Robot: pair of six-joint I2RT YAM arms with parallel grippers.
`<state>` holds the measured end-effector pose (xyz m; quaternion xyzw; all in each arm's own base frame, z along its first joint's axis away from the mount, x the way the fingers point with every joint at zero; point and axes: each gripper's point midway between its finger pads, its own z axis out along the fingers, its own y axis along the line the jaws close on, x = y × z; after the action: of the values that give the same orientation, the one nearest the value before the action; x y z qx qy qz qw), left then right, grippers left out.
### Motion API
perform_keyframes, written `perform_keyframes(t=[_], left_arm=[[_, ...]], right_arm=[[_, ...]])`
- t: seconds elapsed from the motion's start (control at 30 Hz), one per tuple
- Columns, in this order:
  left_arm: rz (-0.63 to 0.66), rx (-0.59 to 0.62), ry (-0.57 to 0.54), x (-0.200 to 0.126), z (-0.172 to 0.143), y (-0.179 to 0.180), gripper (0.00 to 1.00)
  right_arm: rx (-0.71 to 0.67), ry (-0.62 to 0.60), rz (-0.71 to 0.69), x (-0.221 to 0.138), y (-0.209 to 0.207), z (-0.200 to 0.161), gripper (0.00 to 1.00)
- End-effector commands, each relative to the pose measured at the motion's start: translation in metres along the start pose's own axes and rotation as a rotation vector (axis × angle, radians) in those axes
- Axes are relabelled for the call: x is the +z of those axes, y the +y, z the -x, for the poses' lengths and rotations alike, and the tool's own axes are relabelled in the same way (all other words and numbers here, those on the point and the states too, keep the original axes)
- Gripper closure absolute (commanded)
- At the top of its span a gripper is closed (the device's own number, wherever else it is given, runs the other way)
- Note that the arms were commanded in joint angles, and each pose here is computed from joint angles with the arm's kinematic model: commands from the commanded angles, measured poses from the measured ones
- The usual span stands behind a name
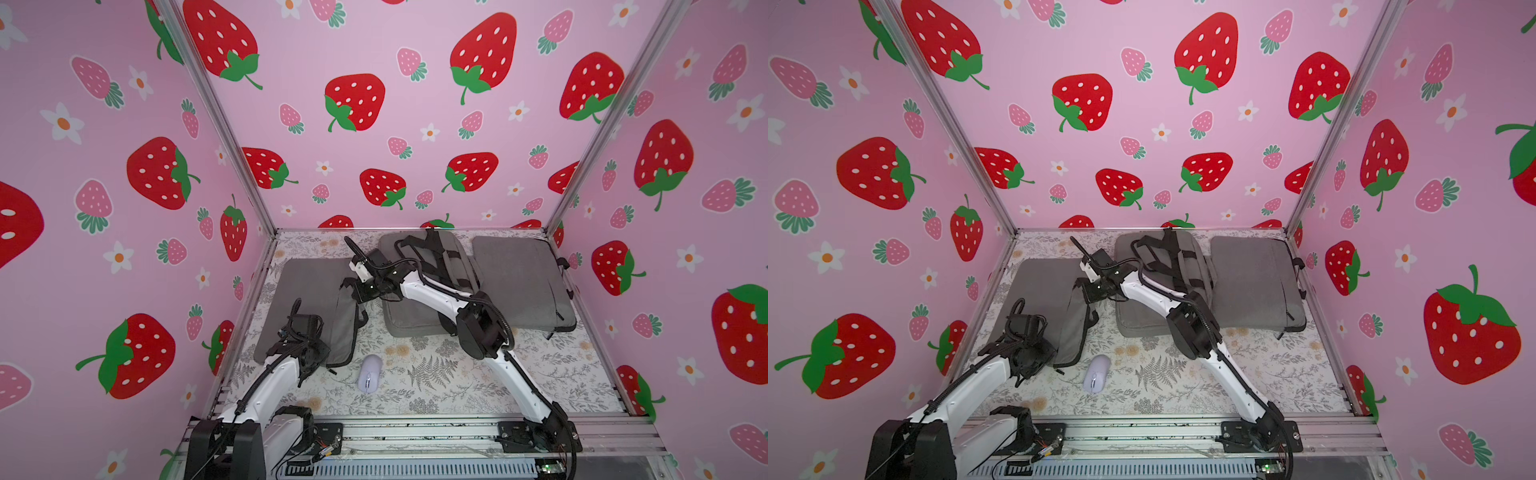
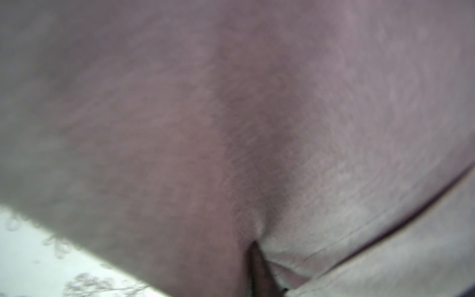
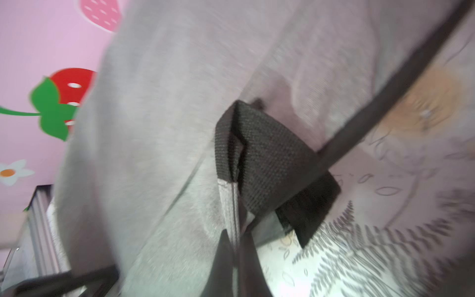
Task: Put the mouse into the laptop bag
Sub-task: Pick up the zippered laptop bag from the center of the board, then place the zippered laptop bag in the zippered laptop bag.
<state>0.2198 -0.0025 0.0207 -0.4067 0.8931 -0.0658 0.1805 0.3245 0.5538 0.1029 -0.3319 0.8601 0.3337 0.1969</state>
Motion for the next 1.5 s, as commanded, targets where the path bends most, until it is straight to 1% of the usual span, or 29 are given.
perform_keyframes(t=[0.0,0.07,0.2,0.3,0.37,0.57,0.73,0.83,0.97,1.03,1.23,1.33,1.47], left_arm=[[-0.026,0.029,0.069,0.019,-0.014,-0.006,0.98],[-0.035,0.029,0.067,0.019,-0.009,-0.013,1.00],[-0.121,0.027,0.048,0.017,0.006,-0.043,1.00],[-0.177,0.027,0.035,0.013,0.017,-0.067,1.00],[-0.193,0.052,0.019,0.008,0.021,-0.084,1.00],[-0.245,0.179,-0.003,-0.005,0.015,-0.144,1.00],[-0.292,0.209,-0.001,-0.013,0.014,-0.176,1.00],[-0.324,0.216,-0.020,-0.027,0.019,-0.189,1.00],[-0.375,0.243,-0.075,-0.059,0.029,-0.209,1.00],[-0.398,0.257,-0.106,-0.076,0.035,-0.218,1.00],[-0.503,0.308,-0.218,-0.146,0.058,-0.255,1.00],[-0.564,0.334,-0.253,-0.174,0.064,-0.274,1.00],[-0.625,0.405,-0.282,-0.201,0.058,-0.302,1.00]], right_arm=[[-0.177,-0.057,0.152,-0.071,0.077,0.021,1.00],[-0.211,-0.083,0.140,-0.090,0.082,0.025,1.00],[-0.304,-0.100,0.110,-0.121,0.084,0.021,1.00],[-0.336,-0.101,0.039,-0.136,0.070,0.017,1.00],[-0.331,-0.099,0.002,-0.145,0.057,0.015,1.00],[-0.240,-0.127,-0.085,-0.168,-0.003,0.007,1.00],[-0.086,-0.130,-0.133,-0.176,-0.063,-0.022,1.00],[-0.014,-0.122,-0.159,-0.177,-0.089,-0.044,1.00],[0.006,-0.112,-0.149,-0.175,-0.096,-0.060,1.00],[0.007,-0.100,-0.140,-0.175,-0.093,-0.061,1.00],[-0.013,-0.104,-0.147,-0.182,-0.090,-0.051,1.00],[-0.048,-0.144,-0.186,-0.203,-0.084,-0.033,1.00],[-0.130,-0.264,-0.268,-0.253,-0.071,-0.006,1.00]])
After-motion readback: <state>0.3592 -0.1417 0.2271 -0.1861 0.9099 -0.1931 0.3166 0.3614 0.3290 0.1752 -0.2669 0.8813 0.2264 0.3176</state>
